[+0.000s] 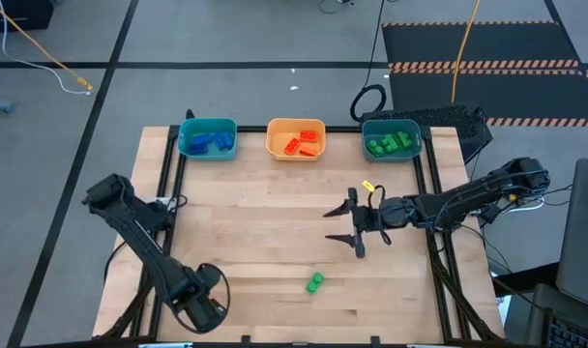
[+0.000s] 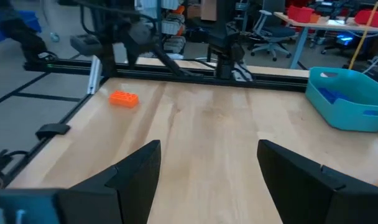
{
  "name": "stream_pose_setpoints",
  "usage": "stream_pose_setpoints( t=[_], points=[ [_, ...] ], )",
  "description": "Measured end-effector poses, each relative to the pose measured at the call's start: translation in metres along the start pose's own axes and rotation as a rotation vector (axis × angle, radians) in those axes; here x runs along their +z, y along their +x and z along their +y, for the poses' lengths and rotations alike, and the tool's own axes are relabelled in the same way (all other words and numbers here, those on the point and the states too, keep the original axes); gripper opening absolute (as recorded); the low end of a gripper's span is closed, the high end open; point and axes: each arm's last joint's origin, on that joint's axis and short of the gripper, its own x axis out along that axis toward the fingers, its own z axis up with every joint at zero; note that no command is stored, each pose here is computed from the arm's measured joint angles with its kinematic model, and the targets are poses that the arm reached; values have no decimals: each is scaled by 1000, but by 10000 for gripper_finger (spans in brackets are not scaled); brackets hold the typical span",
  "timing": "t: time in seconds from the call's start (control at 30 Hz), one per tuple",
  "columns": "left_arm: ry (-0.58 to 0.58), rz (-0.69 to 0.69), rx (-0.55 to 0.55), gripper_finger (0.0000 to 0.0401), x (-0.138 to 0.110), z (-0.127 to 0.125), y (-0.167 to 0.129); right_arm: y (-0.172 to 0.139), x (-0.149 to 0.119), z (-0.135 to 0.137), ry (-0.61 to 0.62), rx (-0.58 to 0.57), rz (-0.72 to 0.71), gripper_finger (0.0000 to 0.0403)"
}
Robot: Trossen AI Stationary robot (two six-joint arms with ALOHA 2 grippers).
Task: Sort & place blocks by color
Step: Put the orange game piece into the yellow bin
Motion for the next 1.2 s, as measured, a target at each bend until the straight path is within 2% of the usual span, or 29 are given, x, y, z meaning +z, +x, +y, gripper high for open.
stream_pose_setpoints(
  t=[0.1,0.23,0.53,0.7,0.9,1.03,1.2],
  points=[
    [-10,9,6,271,0,-5,8,-1,0,6,1,22,0,263],
    [-86,5,34,271,2,-11,22,-2,0,12,24,46,0,263],
    [-99,-6,89,271,1,-15,42,-5,-5,25,38,98,10,263],
    [-101,-2,110,271,3,-12,50,-6,-7,26,36,78,10,263],
    [-124,31,16,271,8,-10,73,-6,-6,26,45,77,-1,263],
    [-143,32,19,271,12,-3,82,-6,-7,27,47,81,9,263],
    [-114,35,25,271,14,-2,83,-6,-8,27,48,81,17,263]
  ],
)
